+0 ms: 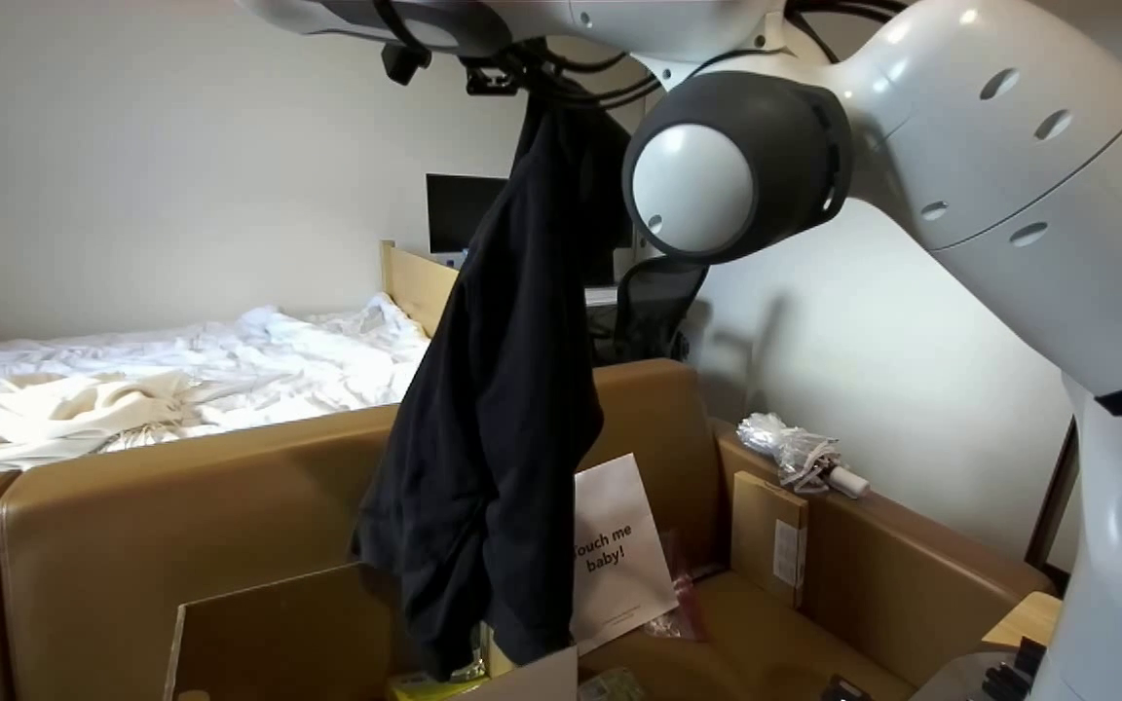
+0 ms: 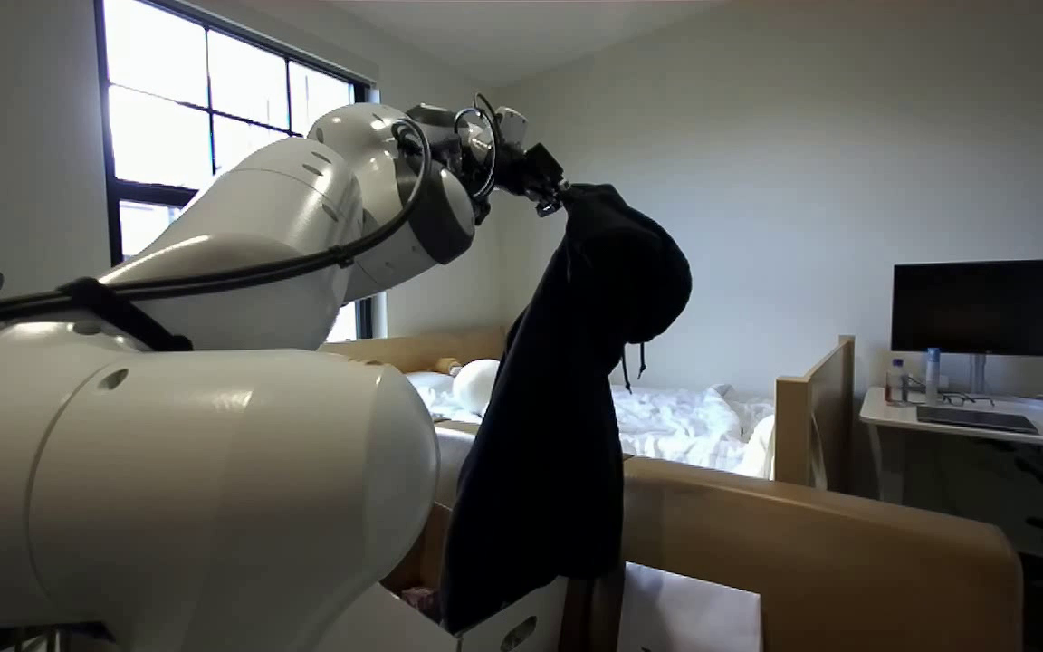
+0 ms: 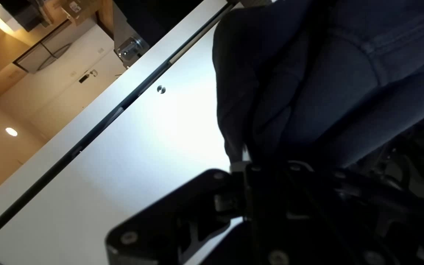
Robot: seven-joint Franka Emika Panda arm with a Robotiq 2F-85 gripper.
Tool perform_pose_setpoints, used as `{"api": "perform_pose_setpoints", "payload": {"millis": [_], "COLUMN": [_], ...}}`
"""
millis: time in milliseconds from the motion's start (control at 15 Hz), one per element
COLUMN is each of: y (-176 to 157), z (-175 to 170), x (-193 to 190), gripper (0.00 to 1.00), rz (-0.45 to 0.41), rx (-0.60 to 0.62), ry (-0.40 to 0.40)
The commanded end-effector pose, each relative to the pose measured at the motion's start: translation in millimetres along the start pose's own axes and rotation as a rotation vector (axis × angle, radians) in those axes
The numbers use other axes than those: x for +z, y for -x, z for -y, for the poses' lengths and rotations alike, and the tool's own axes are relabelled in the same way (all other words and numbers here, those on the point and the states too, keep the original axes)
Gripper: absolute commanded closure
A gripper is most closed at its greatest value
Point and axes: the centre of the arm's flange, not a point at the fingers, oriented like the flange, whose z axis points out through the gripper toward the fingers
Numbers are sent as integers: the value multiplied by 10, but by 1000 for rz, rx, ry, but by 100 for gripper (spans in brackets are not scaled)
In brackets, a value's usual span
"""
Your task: Remove the black cloth and bottle and put the on the sofa
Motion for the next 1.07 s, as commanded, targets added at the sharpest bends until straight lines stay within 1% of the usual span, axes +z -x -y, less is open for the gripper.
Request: {"api": "perform_pose_setpoints", "payload": {"millis": [0,67,133,400,467,533,600,667,733,867,1000], "y": [-689,-132,-163,-81,-72,-215,-442,-581,-688,-743,-837], "z": [-359,-199,-244,-96,-78,-166,-362,-552,-735,-1161,-1606], "x": [-311,24,35,28,29,9,-24,-27,-49,13,95], "gripper": [98,98,94,94,98,98,98,98,98,98,98], "rz": [4,-3,2,2,1,-43,-101,-135,-151,-156,-129], "rx": [-66,-21,-28,-45,-47,7,55,71,127,256,360], "ry": [7,7,0,0,2,26,71,104,142,208,280]}}
